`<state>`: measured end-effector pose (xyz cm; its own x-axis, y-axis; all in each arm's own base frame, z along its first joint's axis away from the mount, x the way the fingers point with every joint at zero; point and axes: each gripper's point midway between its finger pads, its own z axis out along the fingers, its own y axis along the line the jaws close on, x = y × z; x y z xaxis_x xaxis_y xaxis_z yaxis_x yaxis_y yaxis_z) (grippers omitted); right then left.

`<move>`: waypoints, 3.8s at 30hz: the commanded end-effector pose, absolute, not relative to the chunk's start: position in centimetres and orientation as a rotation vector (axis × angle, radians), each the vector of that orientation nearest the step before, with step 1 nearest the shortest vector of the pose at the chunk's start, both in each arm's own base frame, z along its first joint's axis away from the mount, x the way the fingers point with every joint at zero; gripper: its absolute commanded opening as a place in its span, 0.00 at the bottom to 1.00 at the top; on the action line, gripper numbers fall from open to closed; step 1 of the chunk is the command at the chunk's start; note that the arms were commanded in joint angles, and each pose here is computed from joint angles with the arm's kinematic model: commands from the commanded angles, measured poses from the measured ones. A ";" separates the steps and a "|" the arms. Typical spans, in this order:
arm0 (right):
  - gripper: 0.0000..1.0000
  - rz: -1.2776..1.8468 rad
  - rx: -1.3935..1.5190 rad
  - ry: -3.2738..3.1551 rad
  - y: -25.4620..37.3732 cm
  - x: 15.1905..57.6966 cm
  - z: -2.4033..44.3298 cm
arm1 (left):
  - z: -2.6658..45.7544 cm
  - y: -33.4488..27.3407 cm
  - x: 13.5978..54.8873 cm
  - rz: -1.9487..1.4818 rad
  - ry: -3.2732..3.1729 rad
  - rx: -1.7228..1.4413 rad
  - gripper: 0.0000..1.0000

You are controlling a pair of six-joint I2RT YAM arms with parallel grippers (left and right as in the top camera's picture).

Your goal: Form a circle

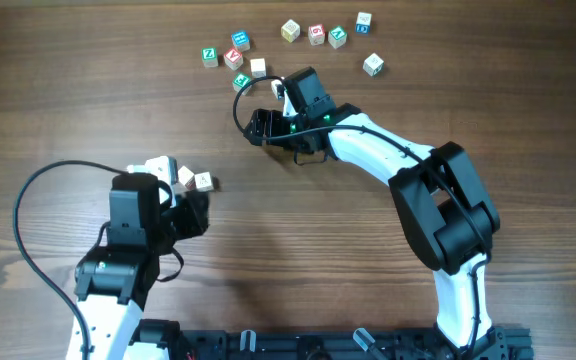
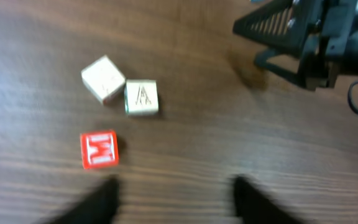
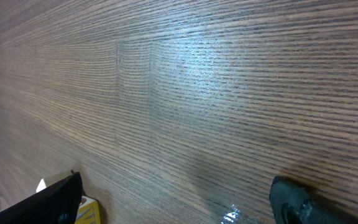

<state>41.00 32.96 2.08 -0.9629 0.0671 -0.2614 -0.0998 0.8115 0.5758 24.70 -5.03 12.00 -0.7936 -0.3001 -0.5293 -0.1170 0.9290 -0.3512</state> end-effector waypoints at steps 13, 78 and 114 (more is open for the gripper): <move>0.99 0.667 0.080 2.862 29.2 39.7 -3.9 | 2.3 -4.4 20.0 -0.325 2.613 -1.676 0.04; 0.99 0.666 0.082 2.871 29.1 39.5 -4.0 | 0.7 0.7 24.8 -0.244 2.300 -1.822 0.04; 0.99 0.668 0.081 2.868 29.1 39.6 -4.0 | 1.0 -0.1 25.8 -0.336 2.293 -1.805 0.04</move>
<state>41.01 32.86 2.10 -0.9630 0.0684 -0.2607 -0.0967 0.8152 0.5711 25.75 0.14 1.22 -0.2184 -0.9752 -0.0358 -0.9299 0.2191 -0.2955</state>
